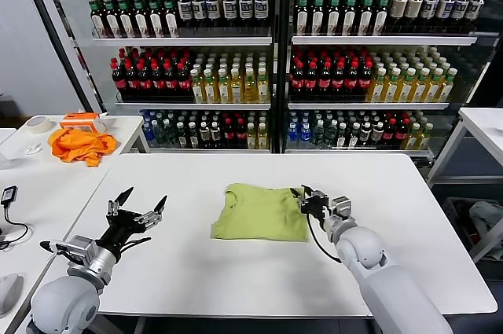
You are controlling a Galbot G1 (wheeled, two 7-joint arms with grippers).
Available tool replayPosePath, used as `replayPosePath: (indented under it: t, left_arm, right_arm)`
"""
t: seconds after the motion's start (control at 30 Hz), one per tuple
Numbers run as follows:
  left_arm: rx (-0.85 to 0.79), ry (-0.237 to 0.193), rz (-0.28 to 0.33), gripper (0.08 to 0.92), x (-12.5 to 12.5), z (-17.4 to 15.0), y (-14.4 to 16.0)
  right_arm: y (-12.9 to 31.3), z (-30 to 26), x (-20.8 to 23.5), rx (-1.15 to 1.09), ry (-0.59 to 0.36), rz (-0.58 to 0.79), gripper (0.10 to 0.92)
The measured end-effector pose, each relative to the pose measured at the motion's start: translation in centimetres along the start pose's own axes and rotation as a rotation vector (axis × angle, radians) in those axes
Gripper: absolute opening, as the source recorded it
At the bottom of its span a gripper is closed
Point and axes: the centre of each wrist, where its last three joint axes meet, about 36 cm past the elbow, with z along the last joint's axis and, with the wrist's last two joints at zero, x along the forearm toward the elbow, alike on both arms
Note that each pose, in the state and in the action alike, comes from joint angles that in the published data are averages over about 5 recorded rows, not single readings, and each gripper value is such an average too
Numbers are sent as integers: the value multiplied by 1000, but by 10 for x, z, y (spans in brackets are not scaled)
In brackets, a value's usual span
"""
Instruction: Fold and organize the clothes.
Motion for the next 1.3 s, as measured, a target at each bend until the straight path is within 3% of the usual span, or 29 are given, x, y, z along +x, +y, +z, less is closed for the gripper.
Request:
replayPosePath:
  t: [0.43,1.0,1.3]
  left_arm:
    - [-99,-69,-35,823,-11,15,5]
    - [-220,-173,-21,823,-22,32,7]
    - [-230,-189,-47,823,-27,32,5]
  right_arm:
    - [-32,-8,40,89,-88,183,800]
    - [-56,6,71,201,-182,260,823]
    - [-57,12,77,219,-197,267,823]
